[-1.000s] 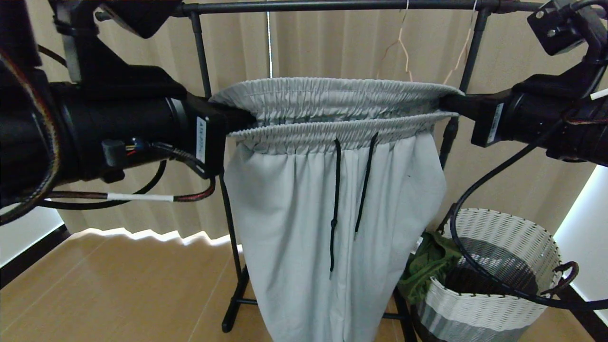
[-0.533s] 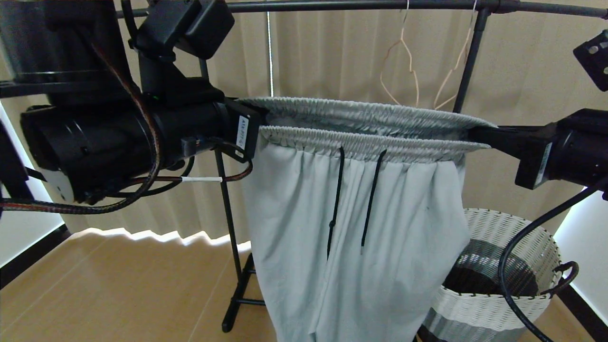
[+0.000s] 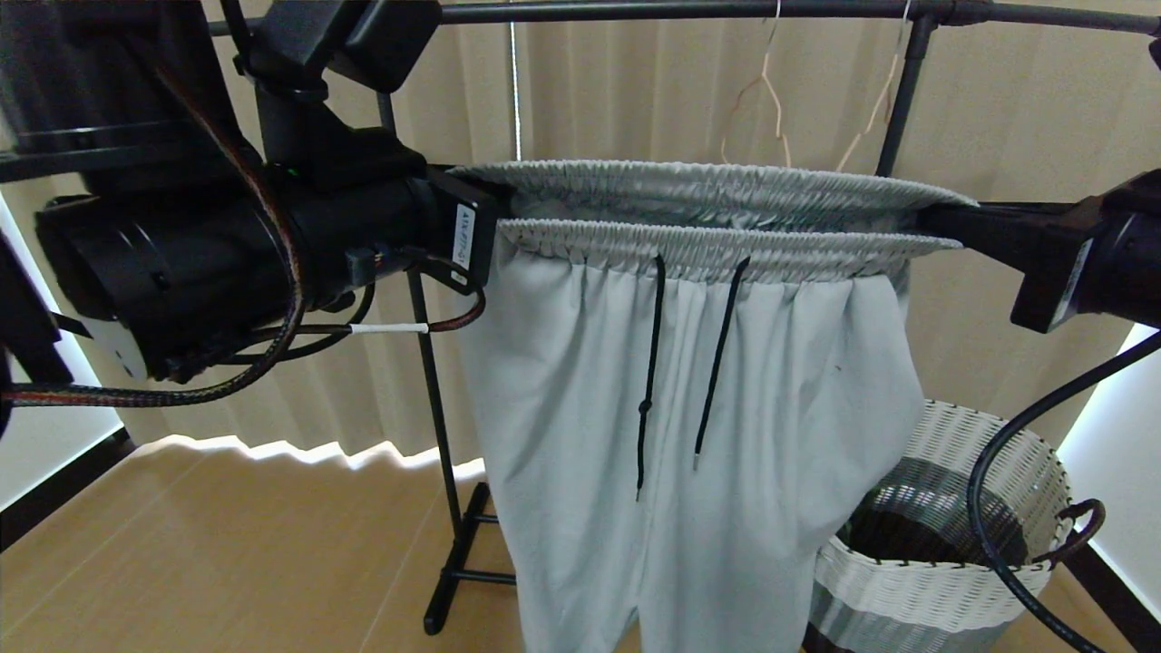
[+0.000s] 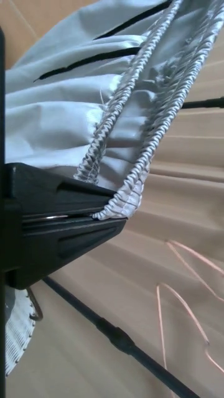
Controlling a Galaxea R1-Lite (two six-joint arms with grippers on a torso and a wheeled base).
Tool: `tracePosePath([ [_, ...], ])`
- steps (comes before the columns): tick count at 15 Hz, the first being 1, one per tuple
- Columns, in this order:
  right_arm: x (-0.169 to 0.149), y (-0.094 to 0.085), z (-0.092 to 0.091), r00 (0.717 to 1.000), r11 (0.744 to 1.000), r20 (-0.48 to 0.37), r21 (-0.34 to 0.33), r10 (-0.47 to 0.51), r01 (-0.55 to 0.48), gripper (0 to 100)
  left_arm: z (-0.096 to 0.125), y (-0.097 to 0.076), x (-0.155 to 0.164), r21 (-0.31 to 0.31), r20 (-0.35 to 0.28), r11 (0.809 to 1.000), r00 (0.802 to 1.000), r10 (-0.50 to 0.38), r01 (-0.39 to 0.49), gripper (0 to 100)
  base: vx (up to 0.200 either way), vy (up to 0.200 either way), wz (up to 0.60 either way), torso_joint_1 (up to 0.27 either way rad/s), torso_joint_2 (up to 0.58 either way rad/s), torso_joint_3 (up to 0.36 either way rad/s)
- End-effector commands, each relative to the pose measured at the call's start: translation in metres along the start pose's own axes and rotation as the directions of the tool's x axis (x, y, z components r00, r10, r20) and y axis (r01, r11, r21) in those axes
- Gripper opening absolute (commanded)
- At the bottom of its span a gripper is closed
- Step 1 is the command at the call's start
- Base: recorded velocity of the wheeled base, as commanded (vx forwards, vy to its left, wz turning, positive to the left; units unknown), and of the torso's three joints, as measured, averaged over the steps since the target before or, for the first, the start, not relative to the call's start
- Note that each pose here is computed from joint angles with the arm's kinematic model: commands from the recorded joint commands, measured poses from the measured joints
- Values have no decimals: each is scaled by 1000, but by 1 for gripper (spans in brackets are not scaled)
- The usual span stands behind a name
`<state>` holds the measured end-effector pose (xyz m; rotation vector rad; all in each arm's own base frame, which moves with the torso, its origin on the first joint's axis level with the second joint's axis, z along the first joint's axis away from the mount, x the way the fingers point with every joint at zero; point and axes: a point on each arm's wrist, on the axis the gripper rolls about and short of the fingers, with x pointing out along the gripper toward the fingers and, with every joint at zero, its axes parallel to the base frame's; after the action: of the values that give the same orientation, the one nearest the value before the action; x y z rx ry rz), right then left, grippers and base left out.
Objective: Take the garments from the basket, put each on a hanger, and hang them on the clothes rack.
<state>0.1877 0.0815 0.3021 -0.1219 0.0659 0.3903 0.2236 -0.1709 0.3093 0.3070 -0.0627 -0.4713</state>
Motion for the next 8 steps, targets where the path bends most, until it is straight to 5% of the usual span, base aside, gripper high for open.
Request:
tracePosePath([
  [1, -1, 0, 4, 1000, 1000, 14, 0, 0, 0, 0, 1, 1, -4, -1, 6, 1000, 1000, 1, -1, 0, 0, 0, 0, 0, 0, 0],
  [4, -2, 0, 2, 1000, 1000, 8, 0, -1, 1, 0, -5, 0, -10, 4, -12, 1000, 1000, -6, 6, 0, 0, 0, 0, 0, 0, 0],
  [5, -2, 0, 2, 1000, 1000, 7, 0, 3, -3, 100, -8, -1, -13, 6, -20, 1000, 1000, -10, 10, 0, 0, 0, 0, 0, 0, 0],
  [8, -3, 0, 0, 1000, 1000, 3, 0, 1, -1, 100, -7, 1, -16, 5, -16, 1000, 1000, -4, 4, 0, 0, 0, 0, 0, 0, 0],
])
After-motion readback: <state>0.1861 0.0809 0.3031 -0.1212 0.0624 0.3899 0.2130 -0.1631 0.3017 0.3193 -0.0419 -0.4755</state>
